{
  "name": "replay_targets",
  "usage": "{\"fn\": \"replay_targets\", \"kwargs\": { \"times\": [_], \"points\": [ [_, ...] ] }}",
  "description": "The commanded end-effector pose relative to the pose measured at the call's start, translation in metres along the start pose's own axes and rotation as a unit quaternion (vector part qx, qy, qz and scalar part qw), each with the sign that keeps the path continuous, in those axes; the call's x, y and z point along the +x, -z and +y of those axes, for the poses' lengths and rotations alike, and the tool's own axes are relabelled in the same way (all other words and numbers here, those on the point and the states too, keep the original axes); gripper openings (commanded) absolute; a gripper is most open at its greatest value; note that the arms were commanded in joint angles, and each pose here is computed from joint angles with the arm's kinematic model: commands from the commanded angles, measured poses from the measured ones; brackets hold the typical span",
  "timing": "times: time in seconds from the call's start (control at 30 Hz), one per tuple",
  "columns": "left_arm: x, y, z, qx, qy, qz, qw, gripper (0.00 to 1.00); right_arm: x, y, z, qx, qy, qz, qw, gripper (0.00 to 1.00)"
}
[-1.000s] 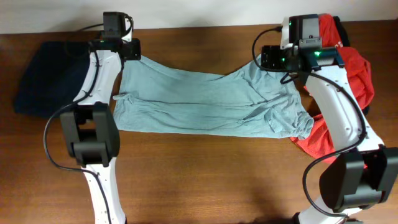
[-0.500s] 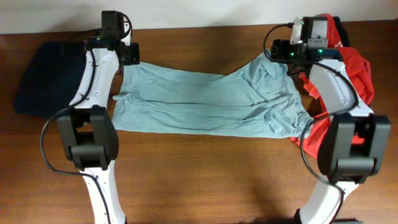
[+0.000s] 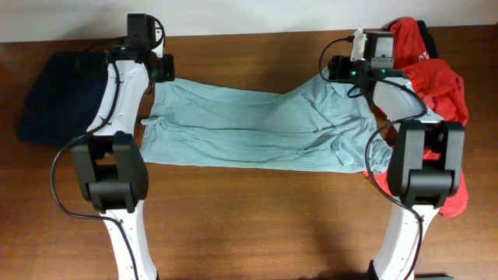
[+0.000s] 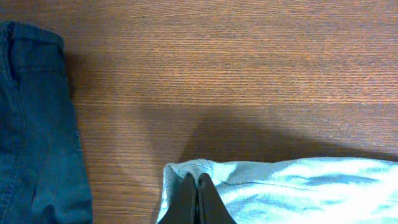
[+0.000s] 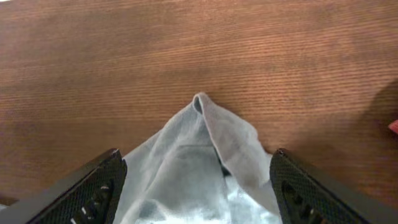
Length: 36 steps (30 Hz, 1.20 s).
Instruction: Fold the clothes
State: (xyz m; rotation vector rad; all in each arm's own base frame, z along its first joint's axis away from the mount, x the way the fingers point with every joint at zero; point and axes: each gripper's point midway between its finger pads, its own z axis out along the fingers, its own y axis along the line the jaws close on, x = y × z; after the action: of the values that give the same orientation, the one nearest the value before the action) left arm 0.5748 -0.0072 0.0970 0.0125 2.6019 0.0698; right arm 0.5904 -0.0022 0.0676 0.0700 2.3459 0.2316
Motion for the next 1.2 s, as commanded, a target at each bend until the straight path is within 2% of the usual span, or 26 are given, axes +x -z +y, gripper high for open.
{"fn": "replay_targets", "kwargs": {
  "times": [0.0, 0.43, 0.67, 0.73, 0.83, 0.87, 0.93, 1.17],
  "points": [
    [-0.015, 0.019, 0.004, -0.006, 0.008, -0.023, 1.000, 0.01, 0.001, -0.010, 0.004, -0.012, 0.000, -0.005, 1.000, 0.77],
    [-0.015, 0.019, 0.004, -0.006, 0.008, -0.023, 1.000, 0.01, 0.002, -0.033, -0.001, -0.010, 0.007, -0.031, 0.999, 0.71],
    [-0.015, 0.019, 0.004, -0.006, 0.008, -0.023, 1.000, 0.01, 0.015, -0.045, -0.005, -0.009, 0.005, -0.020, 1.000, 0.69],
    [-0.015, 0.019, 0.004, -0.006, 0.008, -0.023, 1.000, 0.01, 0.018, -0.047, -0.006, -0.009, 0.004, -0.018, 1.000, 0.63],
    [-0.015, 0.019, 0.004, -0.006, 0.008, -0.023, 1.000, 0.01, 0.015, -0.047, -0.006, -0.009, 0.005, -0.023, 1.000, 0.23],
    [-0.015, 0.019, 0.004, -0.006, 0.008, -0.023, 1.000, 0.01, 0.012, -0.046, -0.006, -0.008, 0.005, -0.026, 1.000, 0.14],
    [-0.015, 0.019, 0.004, -0.006, 0.008, -0.024, 1.000, 0.01, 0.005, -0.044, -0.009, -0.007, 0.001, -0.033, 0.999, 0.09],
    [-0.022, 0.019, 0.004, -0.006, 0.009, -0.038, 0.999, 0.01, -0.041, -0.020, -0.022, 0.002, -0.005, -0.048, 0.999, 0.04]
  ]
}}
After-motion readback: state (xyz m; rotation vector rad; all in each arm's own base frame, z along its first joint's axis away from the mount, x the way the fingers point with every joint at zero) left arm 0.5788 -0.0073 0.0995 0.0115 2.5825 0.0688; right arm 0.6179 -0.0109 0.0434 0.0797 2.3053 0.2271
